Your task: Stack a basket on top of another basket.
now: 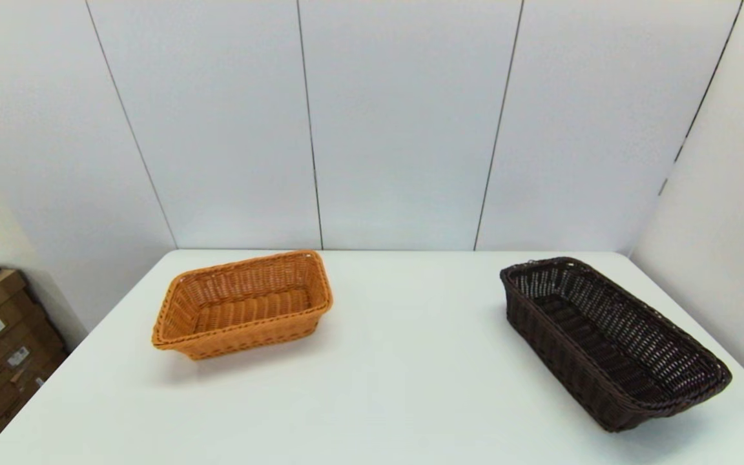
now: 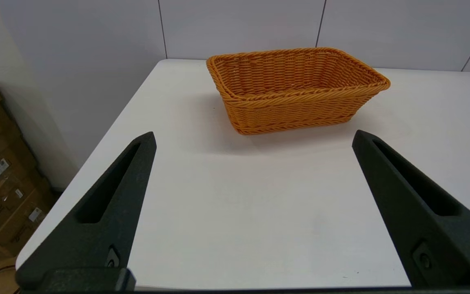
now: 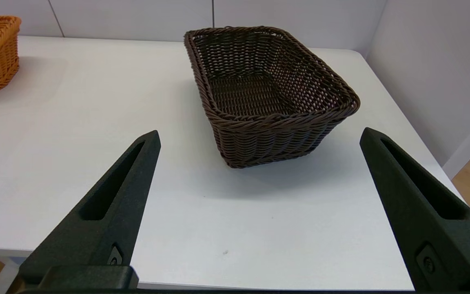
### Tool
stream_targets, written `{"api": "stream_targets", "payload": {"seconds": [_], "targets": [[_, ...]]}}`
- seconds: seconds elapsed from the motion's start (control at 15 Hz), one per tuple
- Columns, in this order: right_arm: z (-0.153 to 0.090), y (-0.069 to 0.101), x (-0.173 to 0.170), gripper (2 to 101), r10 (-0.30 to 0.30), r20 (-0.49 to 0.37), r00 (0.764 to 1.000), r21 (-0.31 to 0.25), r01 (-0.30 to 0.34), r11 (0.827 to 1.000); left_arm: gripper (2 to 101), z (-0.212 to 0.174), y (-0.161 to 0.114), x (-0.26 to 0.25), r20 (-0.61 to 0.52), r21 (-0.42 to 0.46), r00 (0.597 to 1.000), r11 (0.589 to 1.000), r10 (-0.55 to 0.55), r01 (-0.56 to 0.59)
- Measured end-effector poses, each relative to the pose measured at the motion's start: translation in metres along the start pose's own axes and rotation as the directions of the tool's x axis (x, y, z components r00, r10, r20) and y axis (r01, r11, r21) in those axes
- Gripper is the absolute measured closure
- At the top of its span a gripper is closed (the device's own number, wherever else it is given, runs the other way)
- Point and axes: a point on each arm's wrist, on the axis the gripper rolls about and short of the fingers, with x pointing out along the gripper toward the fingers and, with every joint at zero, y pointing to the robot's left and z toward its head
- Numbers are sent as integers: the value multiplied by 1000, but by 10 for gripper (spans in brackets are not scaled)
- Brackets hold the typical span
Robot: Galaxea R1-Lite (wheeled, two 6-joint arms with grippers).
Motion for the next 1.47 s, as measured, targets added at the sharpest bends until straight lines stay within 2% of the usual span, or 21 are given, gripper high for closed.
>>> {"api": "stream_targets", "payload": {"seconds": [0.6,0.8,1.0,1.13,1.33,1.47], "targets": [[0,0,0,52,-1,0,1000,0,1,1000,54,10,-1,-11,-104,-3,994,1000,-26,26],[0,0,0,52,0,0,1000,0,0,1000,54,40,-3,-24,-157,-16,985,998,-69,67],[0,0,0,52,0,0,1000,0,0,1000,54,85,-6,-25,-274,-23,959,997,-73,69],[0,0,0,52,0,0,1000,0,0,1000,54,113,-8,-11,-427,-40,902,998,-64,52],[0,0,0,52,0,0,1000,0,0,1000,54,147,-12,37,-642,-117,765,992,-47,-38],[0,0,0,52,0,0,1000,0,0,1000,54,162,-14,81,-739,-172,673,976,-37,-135]]}}
